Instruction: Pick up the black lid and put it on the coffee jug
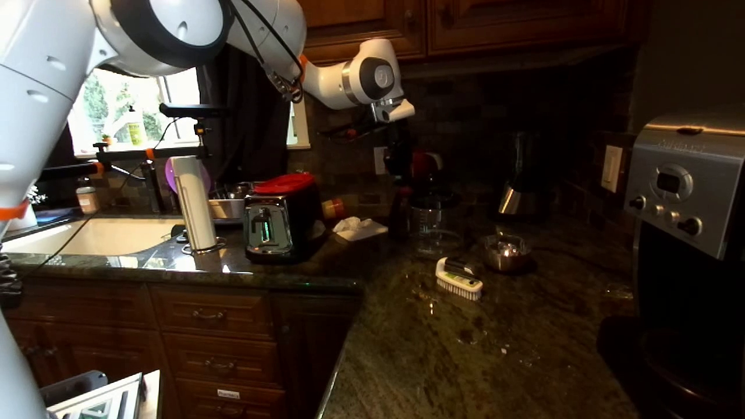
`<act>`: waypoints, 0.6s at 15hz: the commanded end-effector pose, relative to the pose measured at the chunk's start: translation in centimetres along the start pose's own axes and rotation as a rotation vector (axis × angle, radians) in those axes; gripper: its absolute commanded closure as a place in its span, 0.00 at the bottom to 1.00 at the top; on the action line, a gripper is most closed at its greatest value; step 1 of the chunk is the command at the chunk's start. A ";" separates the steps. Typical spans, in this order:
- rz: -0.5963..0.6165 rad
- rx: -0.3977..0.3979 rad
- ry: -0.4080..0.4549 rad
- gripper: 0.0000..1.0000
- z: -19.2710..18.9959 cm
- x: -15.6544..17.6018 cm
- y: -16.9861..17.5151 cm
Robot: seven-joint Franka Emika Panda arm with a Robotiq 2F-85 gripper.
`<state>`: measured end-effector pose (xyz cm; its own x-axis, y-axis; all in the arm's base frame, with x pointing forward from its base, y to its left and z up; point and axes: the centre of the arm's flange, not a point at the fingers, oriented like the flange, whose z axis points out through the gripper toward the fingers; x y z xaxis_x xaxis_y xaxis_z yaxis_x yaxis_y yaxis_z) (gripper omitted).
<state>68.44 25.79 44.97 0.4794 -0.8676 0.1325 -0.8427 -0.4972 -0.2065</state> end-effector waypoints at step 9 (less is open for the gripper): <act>0.086 -0.057 -0.025 0.91 -0.3 2.7 -0.9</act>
<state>69.00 24.15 45.99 0.4414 -0.8894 0.1187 -0.8695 -0.4566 -0.1884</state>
